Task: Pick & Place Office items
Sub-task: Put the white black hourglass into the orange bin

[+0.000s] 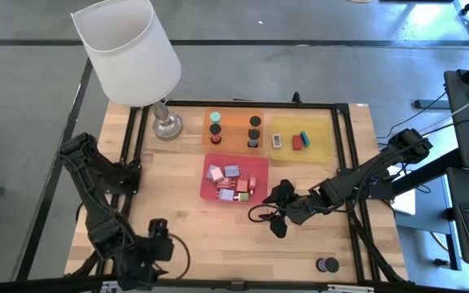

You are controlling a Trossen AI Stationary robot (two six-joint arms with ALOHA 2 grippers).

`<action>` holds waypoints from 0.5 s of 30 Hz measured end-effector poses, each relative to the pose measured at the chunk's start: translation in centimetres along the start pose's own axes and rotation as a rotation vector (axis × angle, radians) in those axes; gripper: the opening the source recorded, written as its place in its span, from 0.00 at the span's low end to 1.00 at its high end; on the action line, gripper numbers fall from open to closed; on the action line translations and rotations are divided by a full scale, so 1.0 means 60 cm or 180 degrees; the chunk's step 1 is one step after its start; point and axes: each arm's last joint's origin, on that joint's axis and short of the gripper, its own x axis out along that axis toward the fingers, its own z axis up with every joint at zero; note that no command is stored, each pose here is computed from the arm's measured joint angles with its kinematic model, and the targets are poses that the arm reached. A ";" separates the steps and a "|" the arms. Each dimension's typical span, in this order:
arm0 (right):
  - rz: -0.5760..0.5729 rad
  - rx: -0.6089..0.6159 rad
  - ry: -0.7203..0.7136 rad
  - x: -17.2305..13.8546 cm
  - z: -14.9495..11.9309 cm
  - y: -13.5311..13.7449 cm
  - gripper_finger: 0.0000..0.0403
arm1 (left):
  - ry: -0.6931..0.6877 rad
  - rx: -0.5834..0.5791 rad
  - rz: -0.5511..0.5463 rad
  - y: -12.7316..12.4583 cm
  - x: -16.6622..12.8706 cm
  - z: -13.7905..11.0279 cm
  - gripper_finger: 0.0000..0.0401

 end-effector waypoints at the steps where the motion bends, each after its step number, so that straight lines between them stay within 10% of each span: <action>1: 0.0000 0.0000 0.0000 0.000 0.000 0.000 0.66 | 0.0003 0.0216 -0.0007 -0.001 -0.001 -0.002 0.84; 15: 0.0001 0.0000 0.0001 0.000 0.000 0.000 0.66 | -0.0163 0.0808 0.0164 0.001 0.000 0.001 0.84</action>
